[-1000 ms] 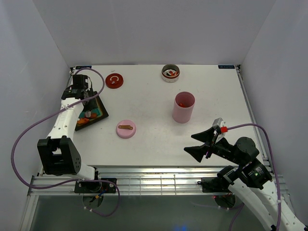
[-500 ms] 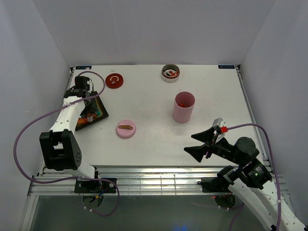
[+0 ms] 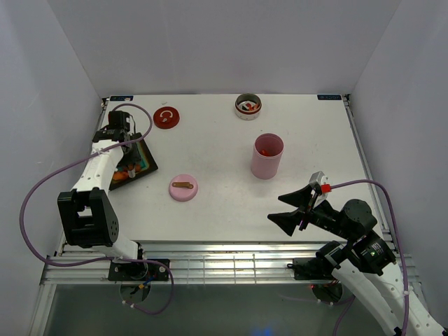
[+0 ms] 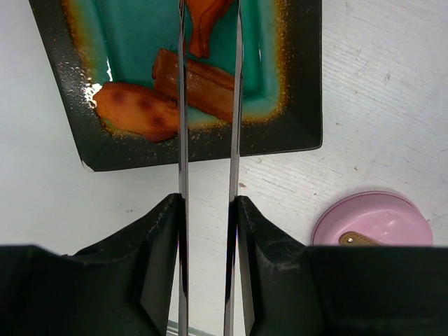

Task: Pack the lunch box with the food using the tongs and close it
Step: Pick up the fake food from the plate.

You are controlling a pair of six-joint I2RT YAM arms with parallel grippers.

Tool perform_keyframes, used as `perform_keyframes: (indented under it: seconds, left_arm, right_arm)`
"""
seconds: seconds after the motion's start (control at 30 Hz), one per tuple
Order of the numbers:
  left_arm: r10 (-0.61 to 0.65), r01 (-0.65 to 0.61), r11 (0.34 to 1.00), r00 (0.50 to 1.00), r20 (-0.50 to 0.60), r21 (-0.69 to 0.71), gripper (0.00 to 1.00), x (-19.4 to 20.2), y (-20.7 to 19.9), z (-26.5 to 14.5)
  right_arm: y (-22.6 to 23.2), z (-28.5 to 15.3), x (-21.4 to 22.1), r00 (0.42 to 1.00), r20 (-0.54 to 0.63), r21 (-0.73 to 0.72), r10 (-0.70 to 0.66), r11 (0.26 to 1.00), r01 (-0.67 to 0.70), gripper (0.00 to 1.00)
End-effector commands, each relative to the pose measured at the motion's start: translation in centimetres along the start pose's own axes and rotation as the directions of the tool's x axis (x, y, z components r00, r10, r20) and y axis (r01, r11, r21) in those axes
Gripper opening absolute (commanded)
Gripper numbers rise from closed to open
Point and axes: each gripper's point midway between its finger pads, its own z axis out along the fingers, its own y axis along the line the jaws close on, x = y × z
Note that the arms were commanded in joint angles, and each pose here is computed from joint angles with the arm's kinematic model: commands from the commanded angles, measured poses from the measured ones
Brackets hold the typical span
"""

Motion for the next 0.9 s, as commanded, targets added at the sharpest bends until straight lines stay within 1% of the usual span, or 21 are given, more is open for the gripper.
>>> perform_keyframes:
  seconds: [0.0,0.03,0.13,0.27,0.6,0.8,0.87]
  left_arm:
    - [-0.037,0.033,0.998,0.997,0.063,0.057,0.30,-1.7,-0.8,-1.3]
    - [-0.043,0.038,0.997,0.996,0.077,0.061,0.22,-2.0,-0.8,-1.6]
    - [-0.053,0.047,0.997,0.994,0.098,0.057,0.08,-2.4,-0.6,-2.2]
    - [-0.076,0.070,0.996,0.989,0.127,0.051,0.00,-2.9,-0.3,-3.0]
    - [-0.110,0.099,0.993,0.976,0.188,0.070,0.00,-4.1,-0.1,-5.1]
    - [-0.130,0.109,0.988,0.968,0.214,0.107,0.00,-4.6,-0.4,-6.7]
    - [-0.146,0.115,0.983,0.962,0.230,0.141,0.00,-4.8,-0.8,-7.6]
  right_arm:
    - [0.2,0.0,-1.3,0.999,0.045,-0.006,-0.031,0.999,0.032,0.82]
    - [0.2,0.0,-1.3,0.999,0.044,-0.004,-0.031,1.000,0.031,0.82]
    - [0.1,0.0,-1.3,0.999,0.045,0.001,-0.031,1.000,0.031,0.82]
    - [0.0,0.0,-1.3,0.999,0.043,0.006,-0.028,1.000,0.028,0.82]
    - [-0.1,0.1,-1.2,0.999,0.042,0.014,-0.023,1.000,0.023,0.82]
    - [-0.1,0.1,-1.1,0.999,0.040,0.011,-0.023,1.000,0.022,0.82]
    - [-0.1,0.1,-1.1,0.999,0.039,0.011,-0.022,1.000,0.021,0.82]
